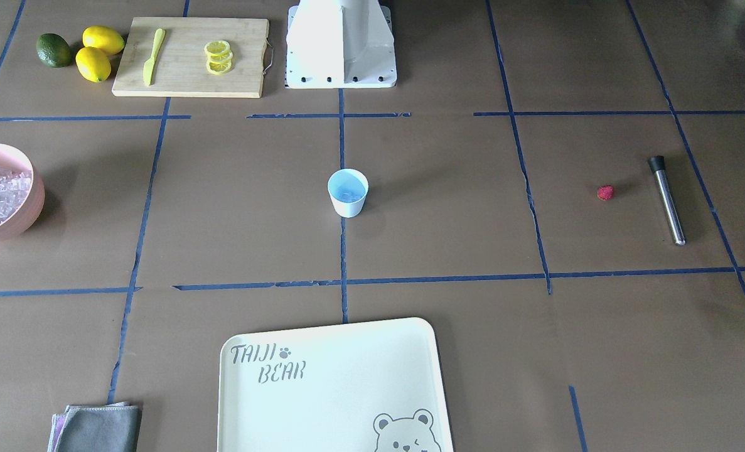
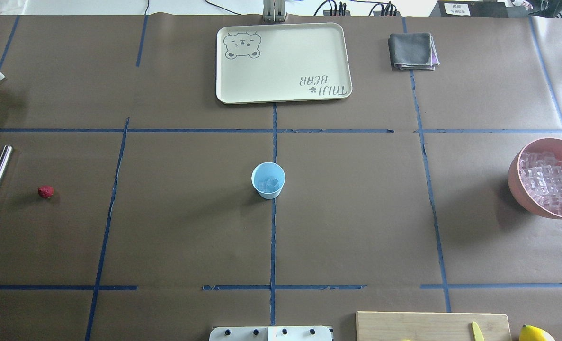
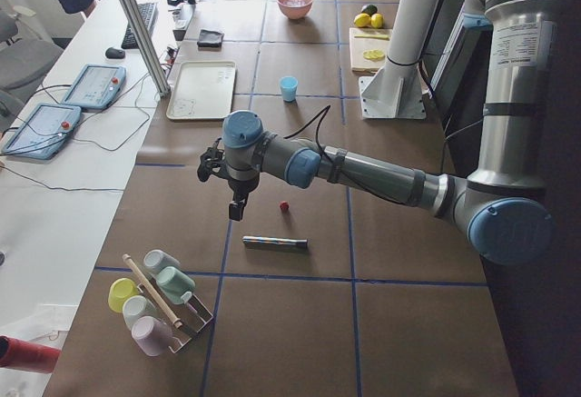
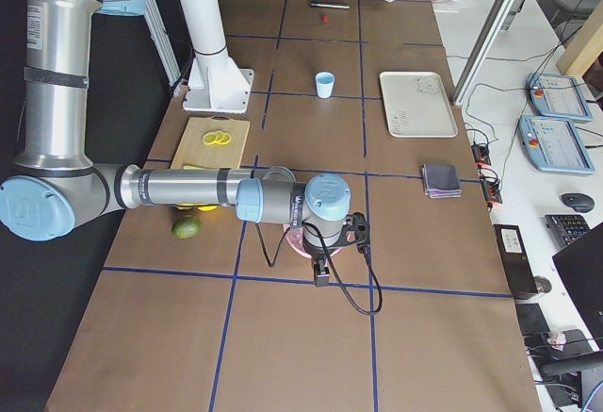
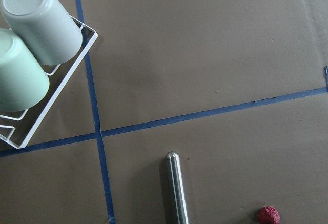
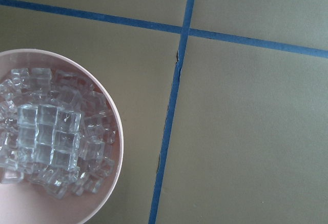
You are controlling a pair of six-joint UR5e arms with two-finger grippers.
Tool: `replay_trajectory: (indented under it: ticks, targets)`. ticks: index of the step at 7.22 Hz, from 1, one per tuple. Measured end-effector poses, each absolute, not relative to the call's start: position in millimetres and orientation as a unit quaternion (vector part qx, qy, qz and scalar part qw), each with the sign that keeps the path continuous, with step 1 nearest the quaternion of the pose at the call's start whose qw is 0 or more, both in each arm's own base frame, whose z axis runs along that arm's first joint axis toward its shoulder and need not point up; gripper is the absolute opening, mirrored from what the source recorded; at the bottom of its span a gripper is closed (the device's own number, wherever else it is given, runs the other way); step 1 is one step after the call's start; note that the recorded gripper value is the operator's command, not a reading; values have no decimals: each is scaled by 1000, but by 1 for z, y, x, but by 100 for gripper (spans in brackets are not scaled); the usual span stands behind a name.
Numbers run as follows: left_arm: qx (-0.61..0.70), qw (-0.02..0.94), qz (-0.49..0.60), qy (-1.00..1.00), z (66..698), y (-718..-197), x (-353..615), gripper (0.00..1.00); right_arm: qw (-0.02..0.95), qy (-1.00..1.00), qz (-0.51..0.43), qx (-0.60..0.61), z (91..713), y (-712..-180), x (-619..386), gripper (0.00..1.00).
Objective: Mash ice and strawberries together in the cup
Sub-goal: 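Move the left gripper down over the red strawberry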
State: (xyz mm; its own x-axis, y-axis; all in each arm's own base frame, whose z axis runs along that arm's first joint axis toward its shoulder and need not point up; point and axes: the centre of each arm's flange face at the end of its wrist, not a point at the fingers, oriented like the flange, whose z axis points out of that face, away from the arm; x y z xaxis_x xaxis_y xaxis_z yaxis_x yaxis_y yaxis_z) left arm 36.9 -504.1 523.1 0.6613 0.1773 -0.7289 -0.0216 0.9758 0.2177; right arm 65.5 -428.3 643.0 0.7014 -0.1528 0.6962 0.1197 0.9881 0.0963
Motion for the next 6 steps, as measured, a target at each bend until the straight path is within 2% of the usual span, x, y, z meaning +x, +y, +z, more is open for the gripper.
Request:
replay_trajectory:
  ticks: [6]
  targets:
    - [76,914,14,399,530,-462,209,100,922,-382,-64,28,641,-427,66,100]
